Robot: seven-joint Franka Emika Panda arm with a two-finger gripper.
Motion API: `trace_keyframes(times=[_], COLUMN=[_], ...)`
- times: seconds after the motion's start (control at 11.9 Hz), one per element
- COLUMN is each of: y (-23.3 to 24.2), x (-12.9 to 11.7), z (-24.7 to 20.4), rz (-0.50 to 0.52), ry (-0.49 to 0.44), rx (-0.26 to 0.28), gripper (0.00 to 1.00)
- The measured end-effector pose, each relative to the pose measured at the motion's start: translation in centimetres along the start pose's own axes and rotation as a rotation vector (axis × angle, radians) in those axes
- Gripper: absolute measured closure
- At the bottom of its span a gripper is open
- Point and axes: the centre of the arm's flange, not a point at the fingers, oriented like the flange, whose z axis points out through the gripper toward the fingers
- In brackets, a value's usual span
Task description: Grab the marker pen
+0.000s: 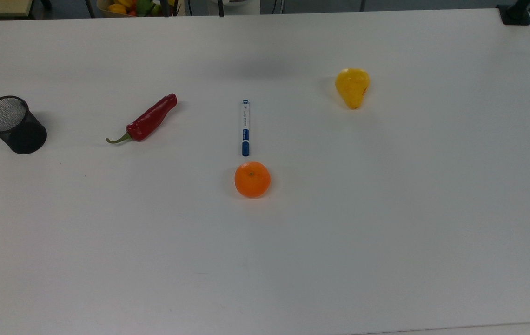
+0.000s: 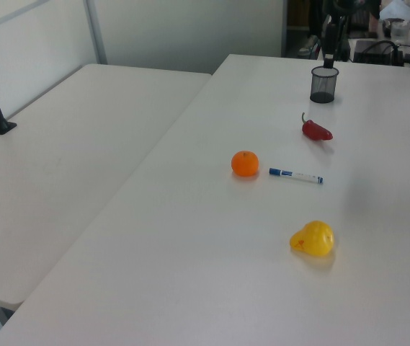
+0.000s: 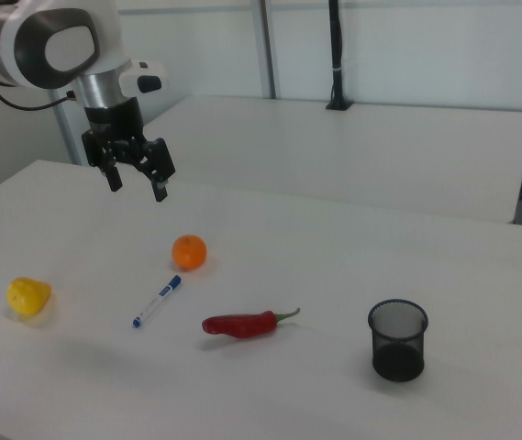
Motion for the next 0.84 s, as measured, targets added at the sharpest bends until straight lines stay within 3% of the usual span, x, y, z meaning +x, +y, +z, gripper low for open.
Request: trace_keyframes(times=[0.33,0.84], y=[1.4,1.5], x=[2.0,1.8], z=[-1.0,-1.8], rz=[0.02,0.068], ry=[0.041,0.034], rx=[-0.006,-0.005], gripper=[0.0,0.0])
